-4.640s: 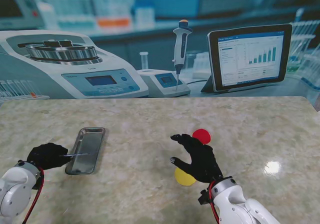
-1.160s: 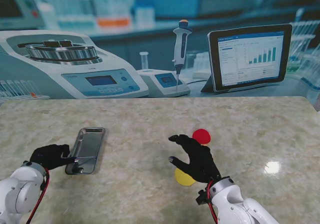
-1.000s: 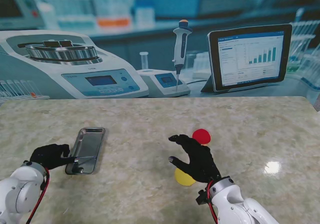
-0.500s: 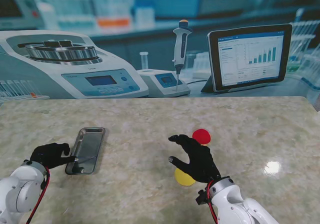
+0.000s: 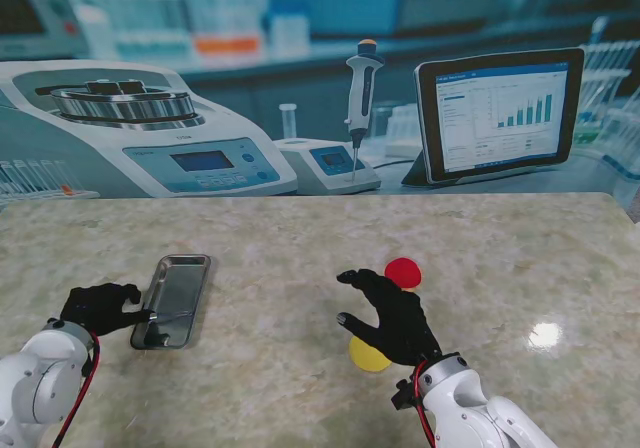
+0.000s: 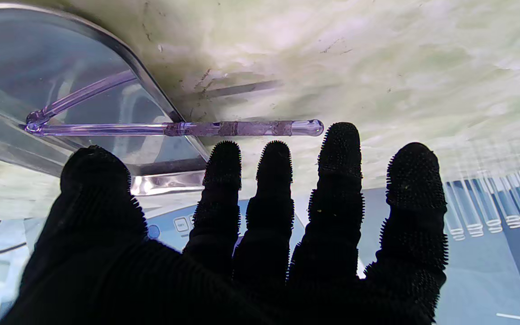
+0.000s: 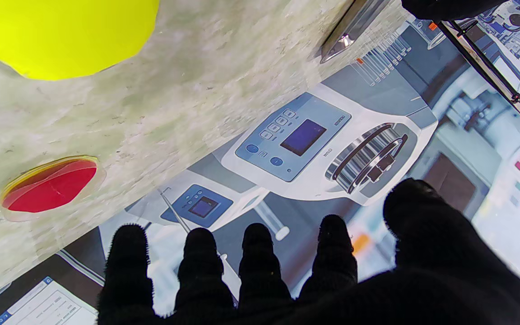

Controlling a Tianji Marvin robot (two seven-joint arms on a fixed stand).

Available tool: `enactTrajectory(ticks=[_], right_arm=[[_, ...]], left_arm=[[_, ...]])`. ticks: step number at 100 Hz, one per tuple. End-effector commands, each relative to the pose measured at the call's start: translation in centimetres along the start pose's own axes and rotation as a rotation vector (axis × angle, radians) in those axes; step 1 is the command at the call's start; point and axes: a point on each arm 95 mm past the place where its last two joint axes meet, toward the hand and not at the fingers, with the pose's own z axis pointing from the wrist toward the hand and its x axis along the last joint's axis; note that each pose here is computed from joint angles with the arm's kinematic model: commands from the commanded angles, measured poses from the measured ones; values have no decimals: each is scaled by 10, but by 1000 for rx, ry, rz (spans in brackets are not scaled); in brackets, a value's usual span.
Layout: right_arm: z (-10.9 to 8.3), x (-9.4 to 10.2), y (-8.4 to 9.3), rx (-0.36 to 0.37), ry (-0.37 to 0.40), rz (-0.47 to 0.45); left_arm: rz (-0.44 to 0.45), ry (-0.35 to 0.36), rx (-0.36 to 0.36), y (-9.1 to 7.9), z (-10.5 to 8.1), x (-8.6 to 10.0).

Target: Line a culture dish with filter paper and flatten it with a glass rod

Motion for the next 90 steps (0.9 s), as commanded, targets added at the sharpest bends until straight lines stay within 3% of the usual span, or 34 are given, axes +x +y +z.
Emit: enactTrajectory(ticks=[1, 27, 46, 70, 90], right_arm=[[-2, 3, -3, 3, 1, 12], [-1, 3, -2, 0, 5, 11], [0, 4, 0, -6, 10, 6], [1, 6, 4, -14, 19, -4], [3, 9, 8, -25, 29, -8]], left_arm=[[-7, -1, 2, 0, -1, 0], [-38, 12, 56, -11, -8, 0], [-100, 68, 141, -25, -22, 8], [-292, 205, 215, -43, -52, 34], [-462, 326, 247, -50, -85, 66]])
